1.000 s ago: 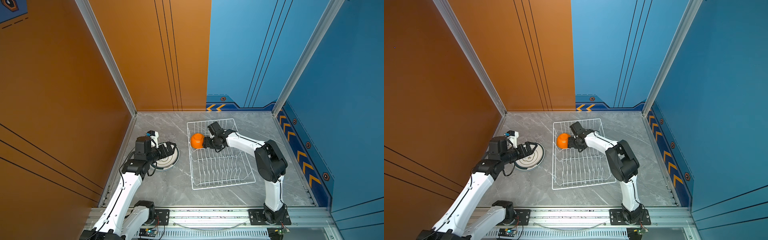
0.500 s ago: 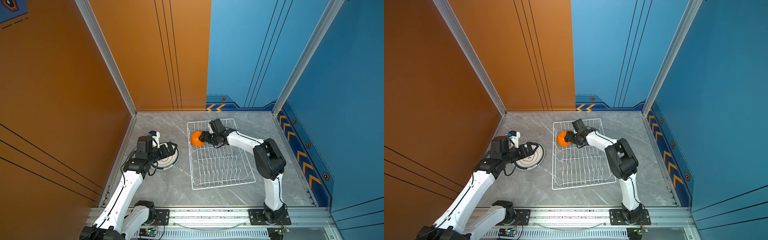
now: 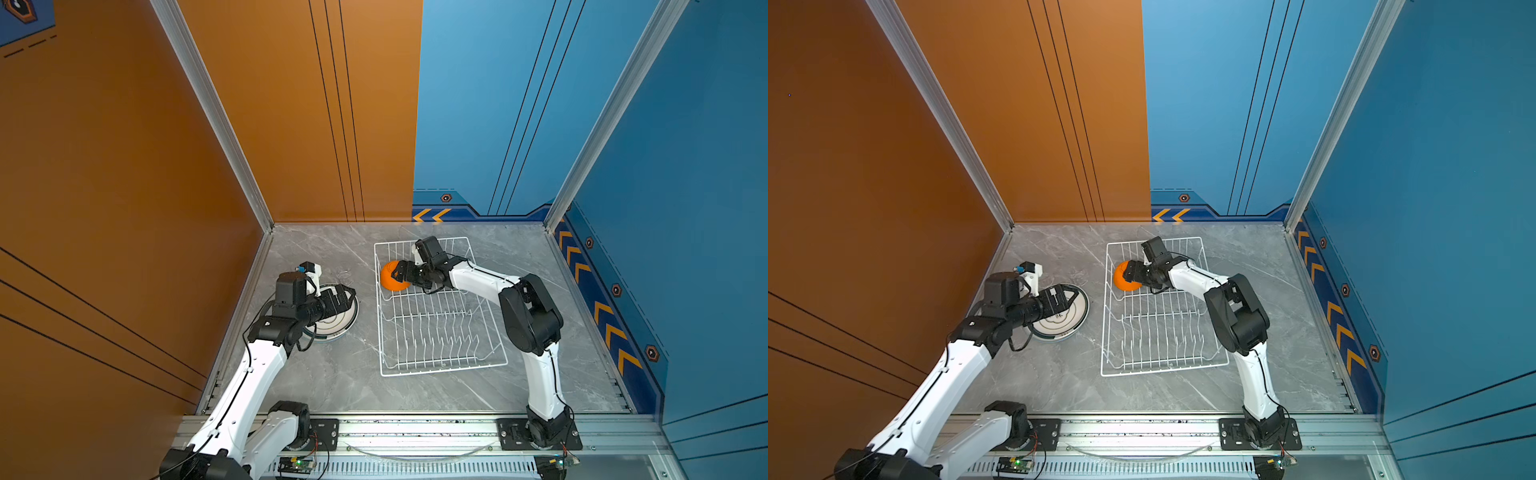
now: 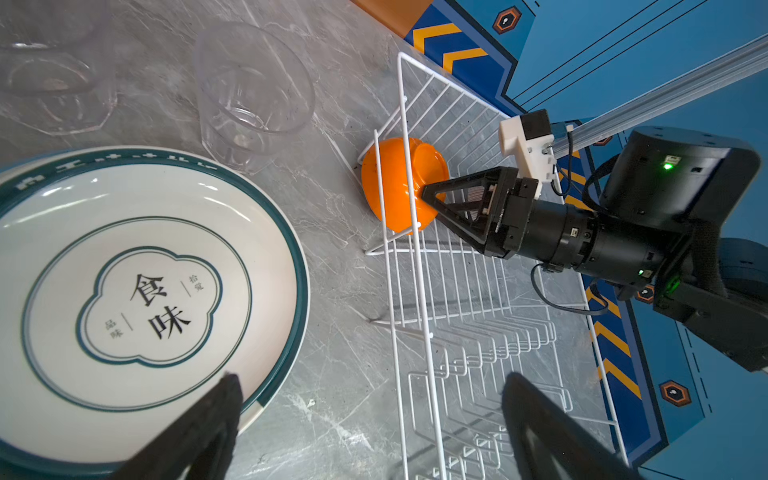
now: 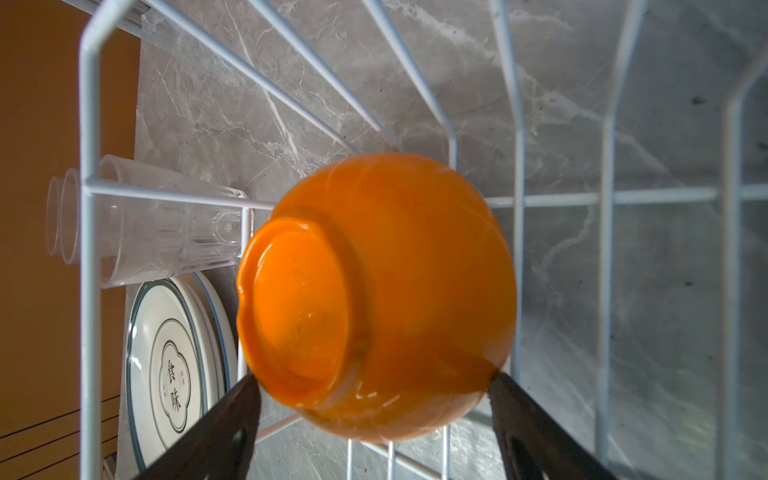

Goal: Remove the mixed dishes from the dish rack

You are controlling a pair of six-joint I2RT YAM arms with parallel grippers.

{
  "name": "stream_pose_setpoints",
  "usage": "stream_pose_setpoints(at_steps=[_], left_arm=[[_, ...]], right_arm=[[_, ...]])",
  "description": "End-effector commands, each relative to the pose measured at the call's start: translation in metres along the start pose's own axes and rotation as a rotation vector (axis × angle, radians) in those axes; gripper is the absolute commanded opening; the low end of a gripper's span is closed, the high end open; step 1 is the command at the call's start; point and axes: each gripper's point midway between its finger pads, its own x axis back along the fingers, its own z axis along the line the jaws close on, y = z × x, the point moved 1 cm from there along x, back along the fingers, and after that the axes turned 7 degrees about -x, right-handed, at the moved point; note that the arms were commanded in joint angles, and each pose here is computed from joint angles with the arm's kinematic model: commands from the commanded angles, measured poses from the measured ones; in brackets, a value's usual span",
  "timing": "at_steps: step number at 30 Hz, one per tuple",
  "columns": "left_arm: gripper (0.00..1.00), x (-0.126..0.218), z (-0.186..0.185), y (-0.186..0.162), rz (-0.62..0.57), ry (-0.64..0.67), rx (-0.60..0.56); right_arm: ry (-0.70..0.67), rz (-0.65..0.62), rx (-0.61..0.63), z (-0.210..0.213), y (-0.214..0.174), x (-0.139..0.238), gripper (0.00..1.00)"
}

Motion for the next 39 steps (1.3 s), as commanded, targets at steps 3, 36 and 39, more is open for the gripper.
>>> stream_pose_setpoints(at_steps=[3,36,39], left_arm=[[0.98,0.001,-0.006,0.005,-0.014,-0.014,-0.023],[0.98,-0.002,-0.005,0.003,-0.002,-0.001,-0.029],[0.98,-0.003,-0.005,0.003,0.002,0.000,-0.029]], right_arm=[[-0.092,-0.020,-0.022,-0.025,0.009,-0.008,0.90],[0.061,-0.040,-0.004,-0.006,0.036,-0.004,1.00],[0.049,-0.017,0.033,-0.005,0.032,-0.005,1.00]])
